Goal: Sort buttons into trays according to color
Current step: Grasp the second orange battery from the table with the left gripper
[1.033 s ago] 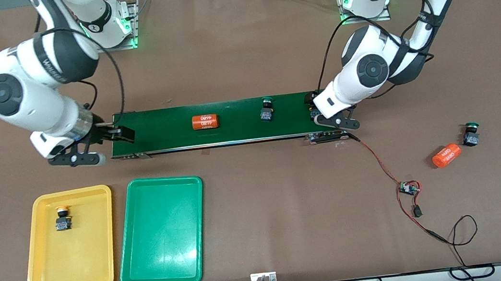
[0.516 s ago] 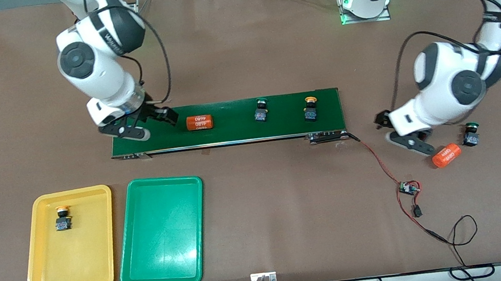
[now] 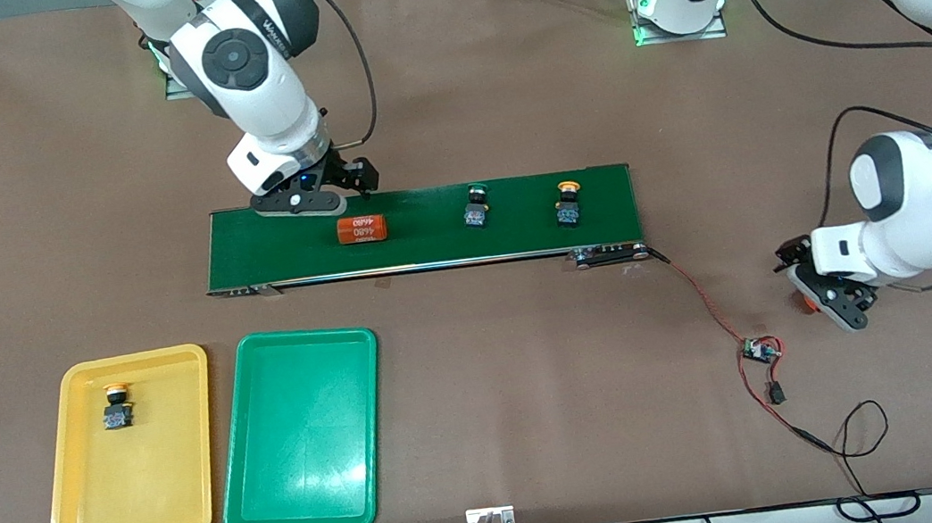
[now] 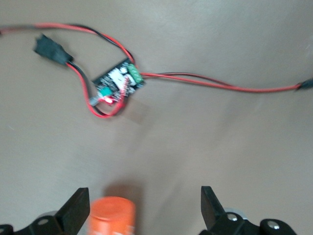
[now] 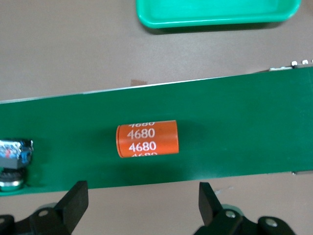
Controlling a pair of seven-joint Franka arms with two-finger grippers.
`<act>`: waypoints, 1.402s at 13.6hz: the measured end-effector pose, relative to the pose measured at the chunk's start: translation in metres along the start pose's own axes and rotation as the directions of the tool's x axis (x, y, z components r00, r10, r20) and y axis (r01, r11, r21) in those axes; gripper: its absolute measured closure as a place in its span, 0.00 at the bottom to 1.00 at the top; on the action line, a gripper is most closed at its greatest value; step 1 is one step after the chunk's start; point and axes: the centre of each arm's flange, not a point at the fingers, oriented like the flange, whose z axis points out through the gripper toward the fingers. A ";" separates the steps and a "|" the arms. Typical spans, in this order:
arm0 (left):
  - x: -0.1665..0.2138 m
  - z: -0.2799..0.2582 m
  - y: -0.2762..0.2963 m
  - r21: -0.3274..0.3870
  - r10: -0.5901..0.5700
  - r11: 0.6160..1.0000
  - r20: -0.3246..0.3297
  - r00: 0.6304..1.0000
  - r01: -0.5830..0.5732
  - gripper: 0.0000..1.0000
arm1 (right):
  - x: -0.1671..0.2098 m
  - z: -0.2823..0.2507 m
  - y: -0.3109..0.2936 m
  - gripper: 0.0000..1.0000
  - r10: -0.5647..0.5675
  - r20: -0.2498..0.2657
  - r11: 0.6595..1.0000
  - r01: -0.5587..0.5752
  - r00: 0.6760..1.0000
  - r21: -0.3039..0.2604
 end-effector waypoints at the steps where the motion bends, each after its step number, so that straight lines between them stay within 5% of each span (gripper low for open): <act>1: -0.005 0.002 -0.008 0.014 0.031 0.999 -0.007 0.999 -0.031 0.00 | -0.001 0.004 0.000 0.00 -0.028 0.005 1.000 0.028 1.000 -0.003; 12: -0.073 0.059 -0.027 -0.055 0.067 0.996 -0.006 0.998 -0.067 0.00 | -0.002 0.038 -0.013 0.00 -0.067 0.040 0.998 0.067 0.997 0.023; 17: -0.078 0.058 -0.030 -0.033 0.090 0.995 -0.015 0.996 -0.090 0.51 | -0.011 0.060 -0.046 0.00 -0.094 0.060 0.995 0.092 0.994 0.040; 19: -0.067 0.048 -0.024 -0.030 0.110 0.993 -0.019 0.994 -0.111 0.51 | -0.008 0.070 -0.050 0.00 -0.081 0.061 0.996 0.080 0.995 0.025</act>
